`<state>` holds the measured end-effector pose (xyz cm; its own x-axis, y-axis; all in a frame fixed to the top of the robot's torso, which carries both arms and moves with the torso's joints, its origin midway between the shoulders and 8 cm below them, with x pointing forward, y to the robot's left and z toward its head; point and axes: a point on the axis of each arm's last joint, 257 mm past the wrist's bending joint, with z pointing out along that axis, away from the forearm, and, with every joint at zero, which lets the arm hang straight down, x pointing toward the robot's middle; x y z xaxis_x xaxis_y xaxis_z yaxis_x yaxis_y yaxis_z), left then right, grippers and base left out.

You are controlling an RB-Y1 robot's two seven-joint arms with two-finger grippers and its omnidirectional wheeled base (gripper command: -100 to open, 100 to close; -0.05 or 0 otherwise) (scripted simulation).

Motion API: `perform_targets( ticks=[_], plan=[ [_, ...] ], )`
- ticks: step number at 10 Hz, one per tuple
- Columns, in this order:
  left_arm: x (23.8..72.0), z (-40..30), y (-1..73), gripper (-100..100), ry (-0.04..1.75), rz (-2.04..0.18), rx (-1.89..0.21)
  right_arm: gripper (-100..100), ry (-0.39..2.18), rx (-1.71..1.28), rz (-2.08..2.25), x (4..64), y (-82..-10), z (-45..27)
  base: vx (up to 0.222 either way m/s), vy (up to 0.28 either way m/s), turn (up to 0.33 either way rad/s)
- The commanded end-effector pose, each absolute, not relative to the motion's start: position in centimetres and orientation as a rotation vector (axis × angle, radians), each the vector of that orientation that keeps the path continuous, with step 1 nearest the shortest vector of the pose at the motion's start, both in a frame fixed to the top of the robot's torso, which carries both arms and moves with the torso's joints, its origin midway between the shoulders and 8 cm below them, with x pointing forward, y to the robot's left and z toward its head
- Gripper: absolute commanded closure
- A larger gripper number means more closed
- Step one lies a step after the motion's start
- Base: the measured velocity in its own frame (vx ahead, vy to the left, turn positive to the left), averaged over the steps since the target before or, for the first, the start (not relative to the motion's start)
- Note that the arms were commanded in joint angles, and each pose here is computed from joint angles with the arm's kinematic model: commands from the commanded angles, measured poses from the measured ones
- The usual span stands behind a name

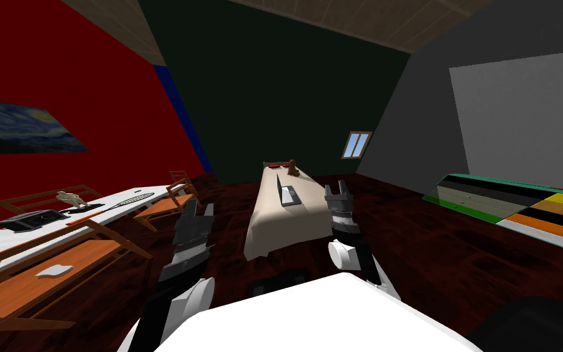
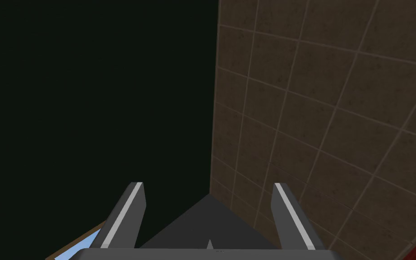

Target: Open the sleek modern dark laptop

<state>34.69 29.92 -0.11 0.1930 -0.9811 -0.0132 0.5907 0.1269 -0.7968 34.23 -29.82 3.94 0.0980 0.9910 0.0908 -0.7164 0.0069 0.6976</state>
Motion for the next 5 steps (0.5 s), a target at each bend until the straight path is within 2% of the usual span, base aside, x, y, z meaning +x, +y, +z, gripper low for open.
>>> perform_targets(
  ticks=[1,5],
  plan=[
    [34.69,-0.11,29.92,0,0.641,-1.265,-0.759,0,0.501,0.694,1.426,34.23,-29.82,3.94,0.0,0.0,0.0],
    [34.69,-0.1,29.92,0,0.641,-1.265,-0.759,0,0.501,0.694,1.426,34.22,-29.82,3.95,0.0,0.0,0.0]
  ],
)
